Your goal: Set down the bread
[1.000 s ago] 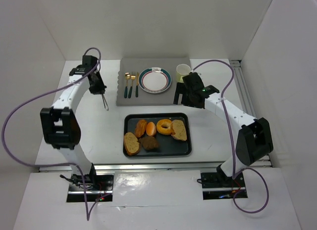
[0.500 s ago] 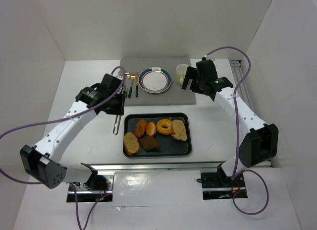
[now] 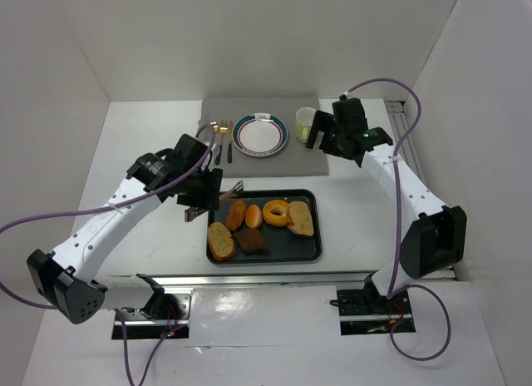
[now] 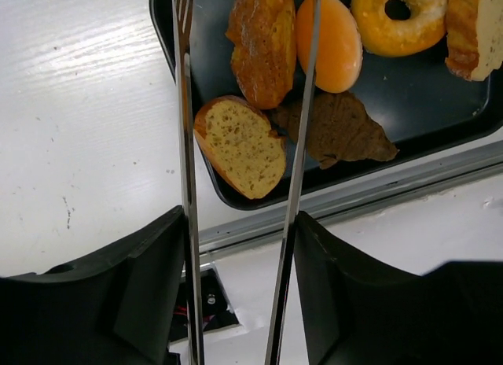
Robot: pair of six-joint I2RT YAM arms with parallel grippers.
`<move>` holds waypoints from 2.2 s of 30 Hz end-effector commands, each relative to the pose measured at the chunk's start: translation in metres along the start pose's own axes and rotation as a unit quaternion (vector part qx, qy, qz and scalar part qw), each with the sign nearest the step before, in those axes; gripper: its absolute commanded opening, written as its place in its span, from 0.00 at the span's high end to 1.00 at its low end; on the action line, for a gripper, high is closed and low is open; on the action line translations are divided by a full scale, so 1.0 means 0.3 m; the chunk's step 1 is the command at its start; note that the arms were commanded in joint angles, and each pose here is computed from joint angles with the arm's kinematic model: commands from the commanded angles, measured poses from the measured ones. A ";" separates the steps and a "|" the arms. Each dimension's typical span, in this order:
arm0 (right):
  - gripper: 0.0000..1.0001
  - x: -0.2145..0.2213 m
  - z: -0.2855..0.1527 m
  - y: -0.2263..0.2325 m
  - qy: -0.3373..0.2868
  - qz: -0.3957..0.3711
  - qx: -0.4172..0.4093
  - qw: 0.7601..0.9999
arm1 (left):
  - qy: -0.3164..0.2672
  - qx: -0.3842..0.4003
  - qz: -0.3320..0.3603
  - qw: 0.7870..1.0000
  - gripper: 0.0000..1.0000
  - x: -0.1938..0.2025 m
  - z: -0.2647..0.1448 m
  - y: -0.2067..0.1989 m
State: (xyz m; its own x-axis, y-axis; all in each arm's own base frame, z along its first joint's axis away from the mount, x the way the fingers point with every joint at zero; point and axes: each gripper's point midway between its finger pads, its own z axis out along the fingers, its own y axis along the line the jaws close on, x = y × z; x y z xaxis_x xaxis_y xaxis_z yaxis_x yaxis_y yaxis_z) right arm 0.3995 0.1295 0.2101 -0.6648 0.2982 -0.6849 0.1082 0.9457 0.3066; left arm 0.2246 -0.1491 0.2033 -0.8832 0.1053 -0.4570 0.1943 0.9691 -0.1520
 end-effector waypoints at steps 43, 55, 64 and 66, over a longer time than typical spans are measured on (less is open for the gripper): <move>0.01 -0.012 -0.023 0.031 -0.008 -0.002 -0.024 1.000 | -0.141 0.044 -0.072 0.986 0.86 -0.608 0.018 -0.136; 0.01 0.000 -0.083 -0.009 -0.014 0.007 -0.003 1.000 | -0.106 0.037 -0.072 0.991 0.68 -0.831 0.498 -0.144; 0.01 0.007 -0.099 -0.028 -0.015 0.011 0.009 1.000 | -0.119 0.047 -0.066 0.990 0.38 -0.826 0.399 -0.151; 0.01 0.007 -0.099 -0.028 -0.015 0.011 0.009 1.000 | -0.126 0.044 -0.067 0.989 0.36 -0.823 0.361 -0.145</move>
State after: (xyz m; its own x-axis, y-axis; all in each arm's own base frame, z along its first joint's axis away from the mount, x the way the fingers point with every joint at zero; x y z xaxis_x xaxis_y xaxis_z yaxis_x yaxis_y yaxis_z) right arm 0.3833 0.1220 0.2129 -0.6627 0.3143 -0.6798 0.1338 0.9428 0.3054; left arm 0.4836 -0.2446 0.1654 -0.8473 -0.0656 -0.5271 0.0873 0.9617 -0.2600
